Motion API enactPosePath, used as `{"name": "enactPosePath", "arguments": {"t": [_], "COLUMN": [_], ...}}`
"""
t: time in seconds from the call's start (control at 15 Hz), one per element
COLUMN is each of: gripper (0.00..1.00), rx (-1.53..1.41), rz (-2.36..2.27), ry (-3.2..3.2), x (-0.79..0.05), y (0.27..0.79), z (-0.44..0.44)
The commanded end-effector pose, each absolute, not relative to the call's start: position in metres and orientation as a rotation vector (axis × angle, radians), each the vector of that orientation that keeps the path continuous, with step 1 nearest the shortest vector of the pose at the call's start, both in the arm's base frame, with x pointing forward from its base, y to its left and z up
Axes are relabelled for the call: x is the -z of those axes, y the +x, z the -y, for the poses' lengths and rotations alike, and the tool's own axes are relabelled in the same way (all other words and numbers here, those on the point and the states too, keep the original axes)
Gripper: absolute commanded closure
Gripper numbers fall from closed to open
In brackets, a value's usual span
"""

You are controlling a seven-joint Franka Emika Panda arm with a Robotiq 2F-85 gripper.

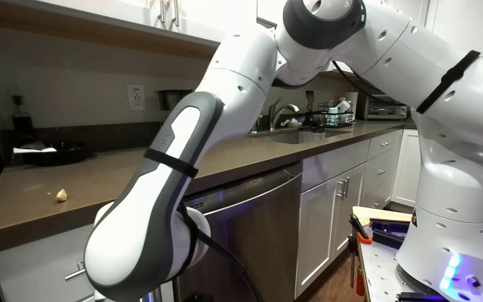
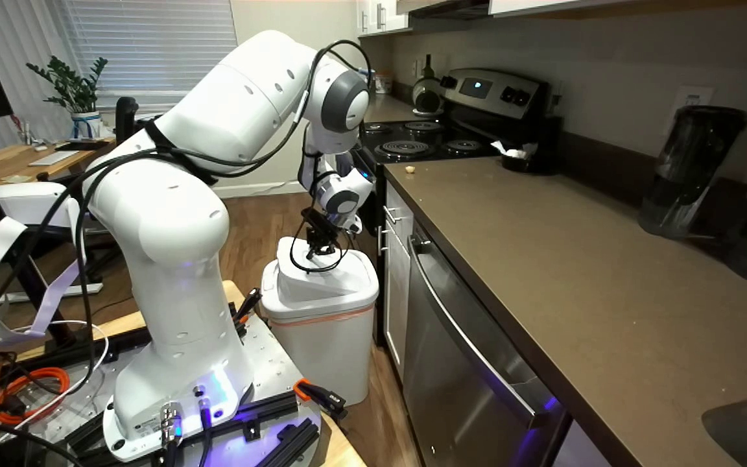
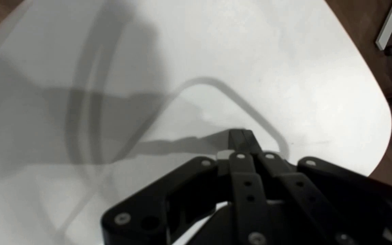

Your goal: Close the lid of the white bin.

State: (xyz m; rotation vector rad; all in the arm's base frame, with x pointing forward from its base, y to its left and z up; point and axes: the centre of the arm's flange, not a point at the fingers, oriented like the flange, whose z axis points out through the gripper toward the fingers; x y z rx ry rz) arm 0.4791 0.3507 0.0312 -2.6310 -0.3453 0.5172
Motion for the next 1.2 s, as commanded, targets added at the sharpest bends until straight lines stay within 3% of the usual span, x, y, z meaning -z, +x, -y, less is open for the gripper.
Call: {"name": "enactPosePath", "arguments": {"t": [0.0,0.47,1.13], "gripper": [0.96,0.96,0.95], "rx": [-0.492,-0.312,-0.31], "rz": [0.319,0.348,0.346], "ry": [-2.685,-2.926,-2.982], "x": [-0.005,0.026,-0.006], "y": [0.479,0.47,0.471], "z": [-0.355,-0.365,-0.372]}}
